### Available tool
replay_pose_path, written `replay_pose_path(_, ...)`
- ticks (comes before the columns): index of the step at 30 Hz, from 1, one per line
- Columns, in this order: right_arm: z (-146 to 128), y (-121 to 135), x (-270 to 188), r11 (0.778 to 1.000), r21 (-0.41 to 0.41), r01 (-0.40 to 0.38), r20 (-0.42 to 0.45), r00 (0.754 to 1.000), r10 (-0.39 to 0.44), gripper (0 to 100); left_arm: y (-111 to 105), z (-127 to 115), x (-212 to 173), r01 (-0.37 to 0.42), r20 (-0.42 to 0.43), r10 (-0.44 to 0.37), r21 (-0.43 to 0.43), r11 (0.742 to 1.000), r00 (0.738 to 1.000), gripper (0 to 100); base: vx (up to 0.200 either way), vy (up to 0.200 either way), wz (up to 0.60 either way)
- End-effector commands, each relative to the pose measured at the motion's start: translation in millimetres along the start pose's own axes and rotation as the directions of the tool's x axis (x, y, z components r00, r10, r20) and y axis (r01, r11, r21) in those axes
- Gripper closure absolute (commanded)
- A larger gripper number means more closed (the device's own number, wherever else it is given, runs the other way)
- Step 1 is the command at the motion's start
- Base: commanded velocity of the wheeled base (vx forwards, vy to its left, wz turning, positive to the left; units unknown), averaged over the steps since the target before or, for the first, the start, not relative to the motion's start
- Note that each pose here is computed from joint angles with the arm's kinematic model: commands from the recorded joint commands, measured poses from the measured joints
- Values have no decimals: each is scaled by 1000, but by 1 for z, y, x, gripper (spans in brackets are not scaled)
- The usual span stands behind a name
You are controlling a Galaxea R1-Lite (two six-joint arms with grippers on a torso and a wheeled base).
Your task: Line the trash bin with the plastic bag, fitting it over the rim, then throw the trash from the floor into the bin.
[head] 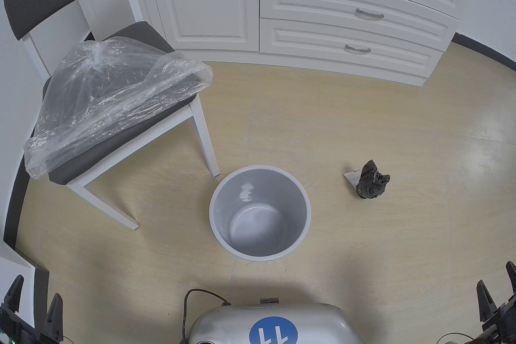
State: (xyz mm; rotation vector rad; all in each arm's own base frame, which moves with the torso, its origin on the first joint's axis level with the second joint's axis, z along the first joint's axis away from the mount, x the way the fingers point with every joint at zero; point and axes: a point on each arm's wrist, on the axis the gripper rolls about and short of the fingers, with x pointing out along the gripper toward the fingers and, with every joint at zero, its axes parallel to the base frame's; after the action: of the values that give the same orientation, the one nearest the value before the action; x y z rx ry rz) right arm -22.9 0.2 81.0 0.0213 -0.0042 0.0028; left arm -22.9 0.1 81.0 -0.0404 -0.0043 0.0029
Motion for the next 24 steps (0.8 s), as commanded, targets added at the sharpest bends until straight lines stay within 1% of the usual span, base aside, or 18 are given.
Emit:
replay_pose_path(1, -5, 0, 0, 1000, 12, 6, 0, 1000, -6, 0, 1, -5, 0, -20, 3, 20, -15, 1000, 1000, 0, 0, 0, 0)
replay_pose_path(4, -5, 0, 0, 1000, 5, 3, 0, 1000, -3, 0, 1, -5, 0, -23, 4, 23, -3, 1000, 1000, 0, 0, 0, 0)
replay_pose_path(5, -5, 0, 0, 1000, -15, 1, 2, 1000, -1, 0, 1, -4, 0, -21, 9, 21, 22, 1000, 1000, 0, 0, 0, 0)
replay_pose_path(6, 0, 0, -1, 1000, -22, -3, 32, 999, 4, 0, 0, 1, -1, -24, 49, 21, 50, 998, 999, 0, 0, 0, 0)
replay_pose_path(7, 12, 0, -4, 1000, -15, -9, 101, 995, 10, 0, 0, 10, -2, -24, 105, 19, 50, 998, 994, 0, 0, 0, 0)
replay_pose_path(8, 12, 0, -4, 1000, -15, -9, 101, 995, 10, 0, 0, 10, -2, -24, 105, 19, 50, 998, 994, 0, 0, 0, 0)
replay_pose_path(9, 46, 2, -12, 998, -4, -58, 233, 971, 57, 0, -1, 39, -10, -3, 239, -3, 26, 1000, 971, 0, 0, 0, 0)
replay_pose_path(10, 53, 2, -13, 998, -5, -69, 237, 969, 68, 0, -1, 46, -12, 4, 248, -8, 17, 1000, 969, 0, 0, 0, 0)
replay_pose_path(11, 54, 2, -13, 998, -5, -70, 236, 969, 70, 0, -1, 49, -12, 6, 246, -9, 16, 1000, 969, 0, 0, 0, 0)
replay_pose_path(14, 55, 2, -6, 997, -9, -79, 177, 981, 79, 0, -1, 55, -12, 6, 189, -9, 17, 1000, 982, 0, 0, 0, 0)
replay_pose_path(15, 58, 2, -1, 997, -3, -79, 153, 985, 79, 0, -1, 56, -10, 5, 156, -7, 19, 1000, 988, 0, 0, 0, 0)
replay_pose_path(16, 59, 2, 0, 997, -1, -79, 150, 986, 79, 0, -1, 57, -9, 4, 148, -7, 21, 1000, 989, 0, 0, 0, 0)
replay_pose_path(17, 72, 3, 4, 997, 20, -81, 144, 987, 77, 0, -2, 67, -3, -7, 114, 3, 33, 999, 993, 0, 0, 0, 0)
replay_pose_path(19, 84, 3, 7, 996, 41, -82, 159, 985, 74, 0, -2, 74, 1, -19, 94, 15, 42, 999, 995, 0, 0, 0, 0)
replay_pose_path(20, 101, 3, 12, 994, 73, -84, 174, 982, 70, 0, -2, 85, 8, -46, 65, 42, 64, 997, 997, 0, 0, 0, 0)
replay_pose_path(21, 116, 4, 20, 994, 84, -73, 176, 983, 58, 0, -2, 93, 17, -76, 26, 74, 100, 992, 997, 0, 0, 0, 0)
replay_pose_path(23, 116, 4, 20, 994, 84, -73, 176, 983, 58, 0, -2, 93, 17, -76, 26, 74, 100, 992, 997, 0, 0, 0, 0)
replay_pose_path(24, 147, 4, 38, 995, 89, -50, 188, 982, 32, 0, -1, 101, 37, -142, -57, 154, 175, 974, 986, 0, 0, 0, 0)
